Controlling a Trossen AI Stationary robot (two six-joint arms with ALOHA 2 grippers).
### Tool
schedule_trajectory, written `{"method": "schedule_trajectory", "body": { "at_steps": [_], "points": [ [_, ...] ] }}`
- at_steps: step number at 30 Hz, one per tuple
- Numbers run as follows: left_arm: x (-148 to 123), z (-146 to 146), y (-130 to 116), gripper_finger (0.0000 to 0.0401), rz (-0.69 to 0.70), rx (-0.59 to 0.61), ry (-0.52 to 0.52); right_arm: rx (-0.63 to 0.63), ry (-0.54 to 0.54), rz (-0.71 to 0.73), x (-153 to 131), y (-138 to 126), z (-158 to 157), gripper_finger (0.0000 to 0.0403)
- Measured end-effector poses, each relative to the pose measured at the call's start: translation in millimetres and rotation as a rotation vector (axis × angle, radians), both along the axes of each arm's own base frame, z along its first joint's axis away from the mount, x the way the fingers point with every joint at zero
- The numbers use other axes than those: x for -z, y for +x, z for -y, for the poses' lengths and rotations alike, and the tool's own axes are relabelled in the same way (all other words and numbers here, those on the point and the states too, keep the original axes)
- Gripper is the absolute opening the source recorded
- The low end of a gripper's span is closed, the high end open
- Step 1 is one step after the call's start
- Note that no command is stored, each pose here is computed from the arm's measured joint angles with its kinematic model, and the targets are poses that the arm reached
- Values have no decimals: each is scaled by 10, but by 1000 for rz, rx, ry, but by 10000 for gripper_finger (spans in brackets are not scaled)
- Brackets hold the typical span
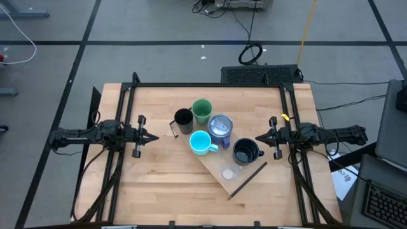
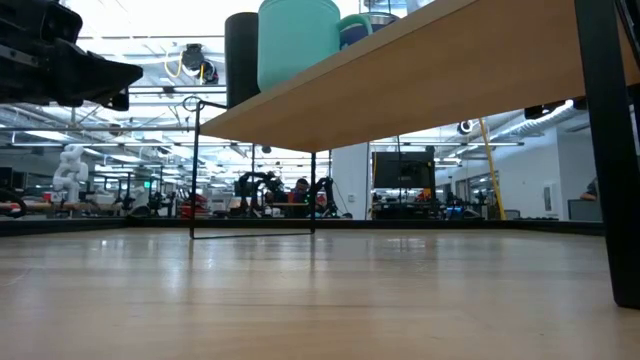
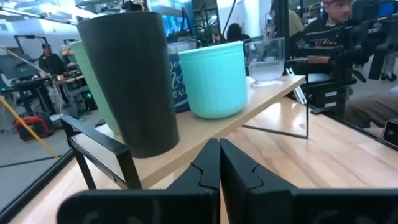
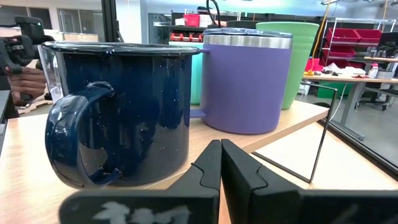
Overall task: Stack small to large cups/mugs on shelf
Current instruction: Return to Home Position
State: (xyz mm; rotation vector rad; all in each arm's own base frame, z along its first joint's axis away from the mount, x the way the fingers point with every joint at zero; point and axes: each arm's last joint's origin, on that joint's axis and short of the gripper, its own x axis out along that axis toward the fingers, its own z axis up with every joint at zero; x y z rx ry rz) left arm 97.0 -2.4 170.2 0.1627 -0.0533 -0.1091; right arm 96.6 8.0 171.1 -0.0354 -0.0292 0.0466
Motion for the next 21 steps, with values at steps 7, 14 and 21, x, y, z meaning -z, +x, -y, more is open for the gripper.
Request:
{"method": "schedule_trajectory", "body": {
  "at_steps": [7, 14, 21],
  "points": [
    [11, -8, 1, 2, -11, -27, 9, 0, 0, 0, 0, 0, 0, 0],
    [11, -9, 2, 8, -12, -29, -2, 0, 0, 0, 0, 0, 0, 0],
    [12, -9, 2, 4, -12, -30, 6, 0, 0, 0, 0, 0, 0, 0]
  ]
}}
